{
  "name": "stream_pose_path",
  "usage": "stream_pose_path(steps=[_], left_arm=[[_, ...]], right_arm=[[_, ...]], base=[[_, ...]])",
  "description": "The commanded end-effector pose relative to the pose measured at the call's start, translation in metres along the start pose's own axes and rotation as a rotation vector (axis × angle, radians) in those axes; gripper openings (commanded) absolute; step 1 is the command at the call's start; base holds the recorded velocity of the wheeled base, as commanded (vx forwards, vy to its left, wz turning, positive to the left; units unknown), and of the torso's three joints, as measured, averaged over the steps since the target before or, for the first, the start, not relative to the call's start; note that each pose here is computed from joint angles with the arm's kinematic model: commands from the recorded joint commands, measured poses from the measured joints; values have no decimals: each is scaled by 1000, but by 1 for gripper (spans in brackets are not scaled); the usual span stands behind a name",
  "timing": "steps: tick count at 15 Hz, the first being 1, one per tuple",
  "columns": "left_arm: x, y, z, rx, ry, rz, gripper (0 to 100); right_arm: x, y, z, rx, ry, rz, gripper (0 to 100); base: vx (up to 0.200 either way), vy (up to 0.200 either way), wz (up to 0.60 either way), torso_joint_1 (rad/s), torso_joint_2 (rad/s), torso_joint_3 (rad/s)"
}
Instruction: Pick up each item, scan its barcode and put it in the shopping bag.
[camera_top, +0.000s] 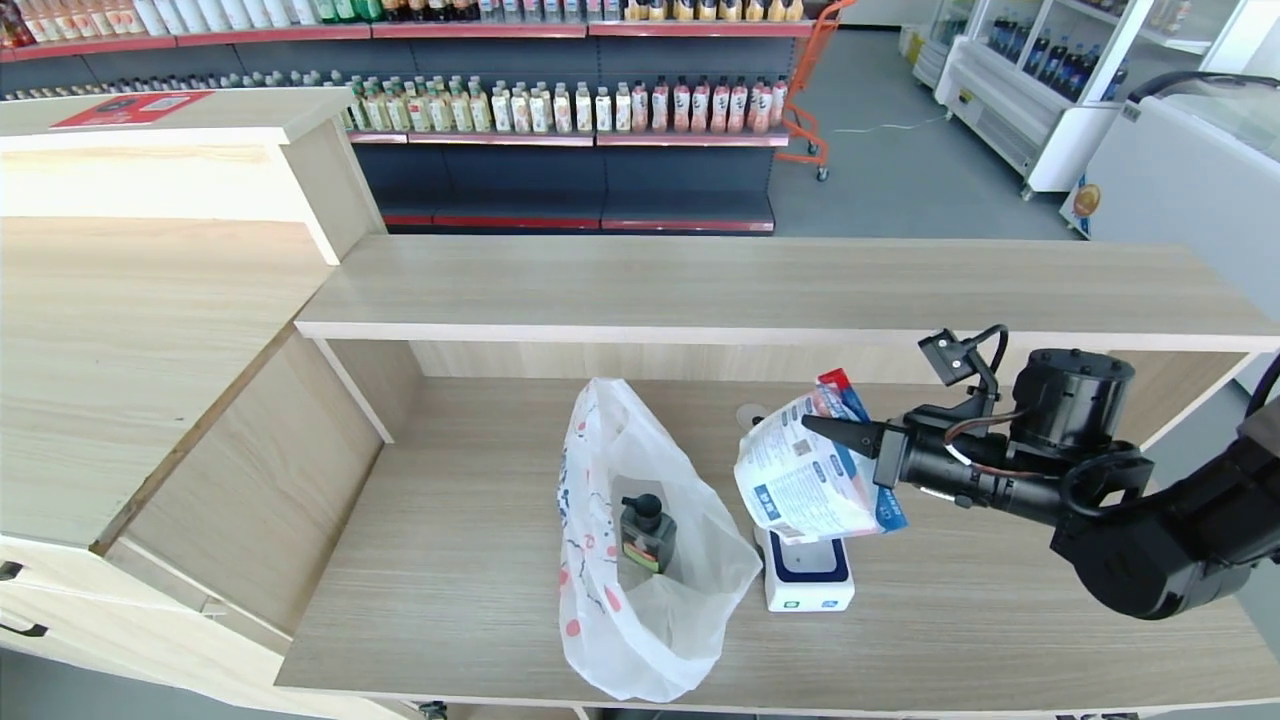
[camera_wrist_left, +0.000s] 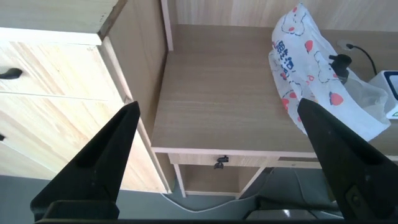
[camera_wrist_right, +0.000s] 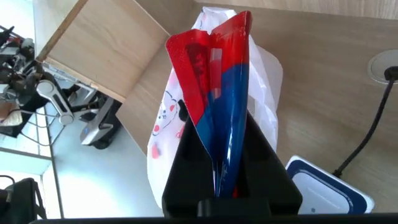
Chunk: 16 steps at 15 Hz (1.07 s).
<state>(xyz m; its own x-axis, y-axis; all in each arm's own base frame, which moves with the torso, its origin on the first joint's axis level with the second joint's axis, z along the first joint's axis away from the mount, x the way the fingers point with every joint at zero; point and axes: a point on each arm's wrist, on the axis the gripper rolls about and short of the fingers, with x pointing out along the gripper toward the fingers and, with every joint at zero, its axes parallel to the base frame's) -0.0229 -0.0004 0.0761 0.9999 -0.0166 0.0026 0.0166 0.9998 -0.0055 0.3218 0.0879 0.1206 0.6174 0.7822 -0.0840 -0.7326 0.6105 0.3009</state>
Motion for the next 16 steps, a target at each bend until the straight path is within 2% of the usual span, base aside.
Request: stream_pose_path(steps=[1,7,12,16], left_arm=[[0,0,0,-1,-1,0,100],[0,0,0,-1,-1,0,100],[0,0,0,-1,-1,0,100],[0,0,0,-1,-1,0,100]], right_arm=[[6,-5,-6,6,15,0,0],[19,-19,-39,18,99,-3,0],[55,-29,-52,7,115,85,0],[97,-45,-70,-116,135,126,0]], base=[[0,0,0,0,0,0],[0,0,0,0,0,0],[0,0,0,0,0,0],[0,0,0,0,0,0]])
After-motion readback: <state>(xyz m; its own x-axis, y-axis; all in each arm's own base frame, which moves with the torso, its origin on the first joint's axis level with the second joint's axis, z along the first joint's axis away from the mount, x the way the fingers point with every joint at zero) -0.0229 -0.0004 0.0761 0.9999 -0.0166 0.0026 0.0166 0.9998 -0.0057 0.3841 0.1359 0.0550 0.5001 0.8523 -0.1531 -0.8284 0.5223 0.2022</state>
